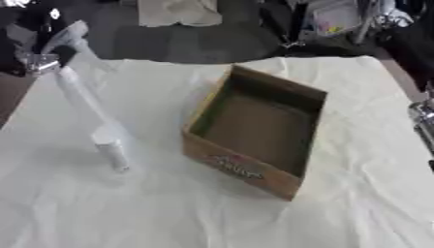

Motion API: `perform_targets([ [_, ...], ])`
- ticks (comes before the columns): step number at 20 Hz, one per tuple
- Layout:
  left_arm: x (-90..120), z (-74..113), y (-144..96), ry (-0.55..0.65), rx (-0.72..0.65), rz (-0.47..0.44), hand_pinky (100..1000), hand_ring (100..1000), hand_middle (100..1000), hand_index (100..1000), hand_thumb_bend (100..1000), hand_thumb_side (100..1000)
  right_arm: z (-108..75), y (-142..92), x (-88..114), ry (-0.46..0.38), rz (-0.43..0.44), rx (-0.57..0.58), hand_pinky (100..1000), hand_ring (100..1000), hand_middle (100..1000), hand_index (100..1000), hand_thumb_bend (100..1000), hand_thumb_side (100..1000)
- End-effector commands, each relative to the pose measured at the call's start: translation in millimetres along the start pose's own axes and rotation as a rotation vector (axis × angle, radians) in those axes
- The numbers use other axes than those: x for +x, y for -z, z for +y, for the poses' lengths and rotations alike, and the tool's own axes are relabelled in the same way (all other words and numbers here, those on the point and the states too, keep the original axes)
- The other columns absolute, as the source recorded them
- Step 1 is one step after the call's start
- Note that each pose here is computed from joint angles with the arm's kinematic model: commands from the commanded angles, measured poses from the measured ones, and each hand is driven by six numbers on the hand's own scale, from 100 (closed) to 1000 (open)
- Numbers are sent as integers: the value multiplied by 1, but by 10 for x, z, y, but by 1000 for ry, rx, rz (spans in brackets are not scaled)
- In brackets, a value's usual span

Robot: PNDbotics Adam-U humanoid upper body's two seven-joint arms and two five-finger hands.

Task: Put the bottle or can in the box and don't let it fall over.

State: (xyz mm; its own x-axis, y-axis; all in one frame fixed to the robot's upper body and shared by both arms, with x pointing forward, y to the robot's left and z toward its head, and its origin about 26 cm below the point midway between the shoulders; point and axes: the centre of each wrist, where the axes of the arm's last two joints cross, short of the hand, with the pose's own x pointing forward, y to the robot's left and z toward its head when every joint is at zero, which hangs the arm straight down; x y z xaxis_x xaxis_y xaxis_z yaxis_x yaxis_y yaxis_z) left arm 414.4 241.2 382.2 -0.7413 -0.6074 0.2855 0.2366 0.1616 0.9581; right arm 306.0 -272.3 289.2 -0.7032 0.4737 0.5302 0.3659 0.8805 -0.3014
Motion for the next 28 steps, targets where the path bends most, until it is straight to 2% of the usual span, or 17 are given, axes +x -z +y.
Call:
perform_targets([
  [1, 116, 179, -69, 35, 44, -13, 569, 318, 397, 452, 100, 206, -40, 39, 56, -3, -24, -7, 912, 755, 725, 756, 100, 461],
  [10, 255, 250, -2, 46, 67, -59, 570, 314, 394, 448, 100, 203, -36, 45, 63, 2, -32, -6, 910, 756, 725, 757, 100, 446],
  [18, 547, 404, 103, 49, 122, -159, 574, 311, 392, 448, 100, 210, -10, 53, 76, 11, -45, -7, 910, 756, 725, 757, 100, 441],
  [28, 614, 598, 77, 54, 211, -168, 573, 308, 390, 446, 100, 200, -14, 67, 87, 14, -46, -17, 908, 754, 723, 756, 100, 438],
])
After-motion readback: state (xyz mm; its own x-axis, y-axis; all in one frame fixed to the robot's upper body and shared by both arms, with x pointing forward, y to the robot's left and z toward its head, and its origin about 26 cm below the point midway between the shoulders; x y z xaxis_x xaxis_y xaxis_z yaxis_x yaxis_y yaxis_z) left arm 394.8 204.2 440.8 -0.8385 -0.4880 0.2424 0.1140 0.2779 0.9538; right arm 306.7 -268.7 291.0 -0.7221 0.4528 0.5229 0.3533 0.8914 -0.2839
